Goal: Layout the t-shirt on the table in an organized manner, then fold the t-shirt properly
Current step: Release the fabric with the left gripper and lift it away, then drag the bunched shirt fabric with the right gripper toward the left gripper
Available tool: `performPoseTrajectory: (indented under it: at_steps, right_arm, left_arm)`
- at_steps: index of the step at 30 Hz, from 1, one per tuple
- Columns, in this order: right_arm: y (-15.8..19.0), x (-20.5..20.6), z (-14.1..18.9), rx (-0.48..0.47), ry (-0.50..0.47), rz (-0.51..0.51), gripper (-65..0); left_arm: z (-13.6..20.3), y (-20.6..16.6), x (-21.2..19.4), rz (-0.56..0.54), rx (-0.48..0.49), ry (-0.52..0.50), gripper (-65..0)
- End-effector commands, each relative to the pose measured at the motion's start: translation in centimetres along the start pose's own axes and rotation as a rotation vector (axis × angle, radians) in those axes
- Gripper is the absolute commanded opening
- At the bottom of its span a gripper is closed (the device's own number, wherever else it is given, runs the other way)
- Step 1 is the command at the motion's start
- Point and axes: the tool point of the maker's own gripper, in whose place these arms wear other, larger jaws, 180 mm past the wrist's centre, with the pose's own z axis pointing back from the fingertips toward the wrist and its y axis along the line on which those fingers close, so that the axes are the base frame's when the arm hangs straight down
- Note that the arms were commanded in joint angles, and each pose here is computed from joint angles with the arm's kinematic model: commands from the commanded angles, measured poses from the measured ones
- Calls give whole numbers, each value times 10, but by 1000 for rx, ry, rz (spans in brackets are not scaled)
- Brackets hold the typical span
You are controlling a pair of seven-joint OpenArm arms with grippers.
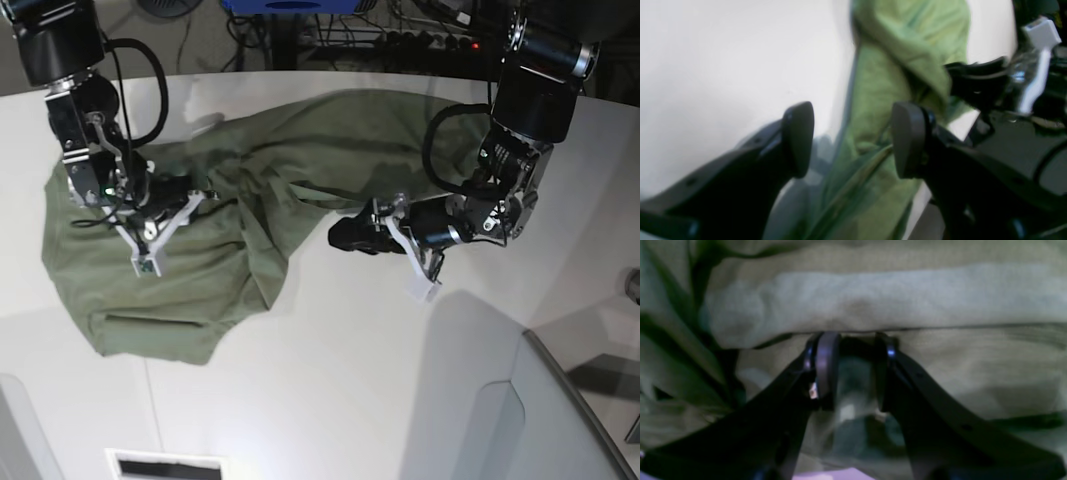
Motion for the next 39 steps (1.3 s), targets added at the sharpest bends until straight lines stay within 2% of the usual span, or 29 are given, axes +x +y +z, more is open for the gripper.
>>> performPoseTrajectory:
  at_steps: [1, 3, 8, 12, 16, 18, 19, 21, 23, 24, 27, 31, 35, 39]
  right_arm:
    - [-1, 18, 5, 5, -49, 9, -476]
    - [2, 18, 4, 10, -50, 6, -476]
    - [6, 19, 3, 18, -53, -3, -476]
    - [7, 20, 4, 20, -57, 0, -476]
    - [20, 34, 21, 38, -125, 41, -473]
    - [24, 48, 38, -6, -194, 116, -467]
    - [23, 53, 45, -43, -219, 143, -464]
    - [29, 61, 55, -105, -254, 182, -417]
    - [37, 58, 57, -137, -222, 228, -347]
    - [45, 54, 56, -141, -201, 264, -317]
    - [81, 48, 52, -97, -187, 350, -293]
    - [113, 45, 49, -42, -169, 396, -291]
    - [105, 45, 37, -88, -142, 352, -291]
    - [93, 37, 23, -120, -89, 357, -293]
  left_arm:
    - [4, -6, 23, -25, -24, -52, -296]
    - [4, -7, 24, -26, -31, -57, -296]
    - [-12, -24, 11, -9, -74, 8, -296]
    - [-31, -45, 14, -3, -126, -2, -298]
    - [-32, -52, 28, -22, -140, -27, -299]
    - [-14, -35, 45, -29, -92, -72, -309]
    - [-2, -22, 49, -22, -61, -90, -336]
    - [29, 10, 56, -27, 30, -113, -467]
    - [59, 41, 49, -30, 129, -105, -629]
    - [77, 58, 46, -36, 186, -96, -650]
    - [121, 97, 22, -37, 339, -47, -650]
    - [165, 131, -8, -6, 489, -24, -650]
    - [202, 146, -25, -26, 605, -46, -650]
    - [219, 141, -35, -67, 652, -54, -650]
